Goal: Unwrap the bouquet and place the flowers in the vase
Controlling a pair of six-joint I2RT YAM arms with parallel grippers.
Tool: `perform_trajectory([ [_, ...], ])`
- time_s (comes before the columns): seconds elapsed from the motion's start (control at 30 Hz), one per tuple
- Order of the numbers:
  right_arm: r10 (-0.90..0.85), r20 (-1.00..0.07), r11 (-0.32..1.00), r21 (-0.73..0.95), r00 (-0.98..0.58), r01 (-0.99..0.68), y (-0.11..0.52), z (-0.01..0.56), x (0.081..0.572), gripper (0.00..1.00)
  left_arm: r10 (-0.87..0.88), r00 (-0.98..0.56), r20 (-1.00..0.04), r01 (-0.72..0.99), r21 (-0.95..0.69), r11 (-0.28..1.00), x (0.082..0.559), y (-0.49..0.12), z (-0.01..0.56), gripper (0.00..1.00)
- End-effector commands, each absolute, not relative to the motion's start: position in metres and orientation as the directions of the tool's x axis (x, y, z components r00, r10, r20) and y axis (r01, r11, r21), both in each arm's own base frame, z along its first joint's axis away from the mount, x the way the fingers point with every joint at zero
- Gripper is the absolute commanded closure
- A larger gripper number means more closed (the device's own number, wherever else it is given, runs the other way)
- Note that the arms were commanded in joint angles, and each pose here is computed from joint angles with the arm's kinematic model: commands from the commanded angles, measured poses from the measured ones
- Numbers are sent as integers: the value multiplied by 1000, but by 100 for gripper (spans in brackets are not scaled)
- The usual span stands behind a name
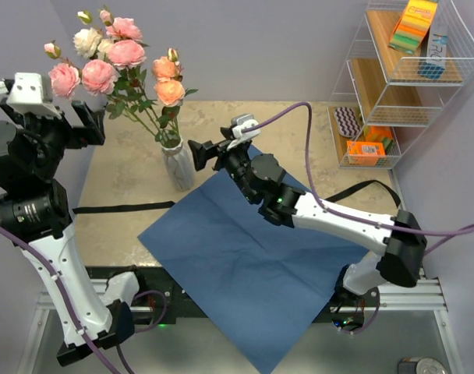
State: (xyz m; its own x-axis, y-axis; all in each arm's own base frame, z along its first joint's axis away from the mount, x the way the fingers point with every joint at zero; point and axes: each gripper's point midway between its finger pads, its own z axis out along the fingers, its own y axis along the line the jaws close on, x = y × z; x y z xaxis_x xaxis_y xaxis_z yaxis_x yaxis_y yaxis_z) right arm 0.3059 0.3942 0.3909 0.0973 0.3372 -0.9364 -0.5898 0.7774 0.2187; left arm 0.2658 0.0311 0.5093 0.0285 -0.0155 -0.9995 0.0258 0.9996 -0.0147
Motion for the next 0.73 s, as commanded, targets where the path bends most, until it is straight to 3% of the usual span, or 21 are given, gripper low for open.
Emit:
perform_trajectory([
  [0.0,105,-987,877,151,-124,-457,346,331,297,1,64,-30,-997,85,62,994,253,21,474,1],
  [0.2,49,-978,953,107,-203,-284,283,323,286,1,138,-145,-980,168,113,979,229,6,420,1],
  [0.47,2,-961,957,82,-276,-280,256,312,267,1,89,-328,-940,81,66,994,235,28,343,1],
  [0.7,10,-955,947,104,-298,-303,252,317,258,1,83,-360,-929,67,63,996,241,35,318,1],
])
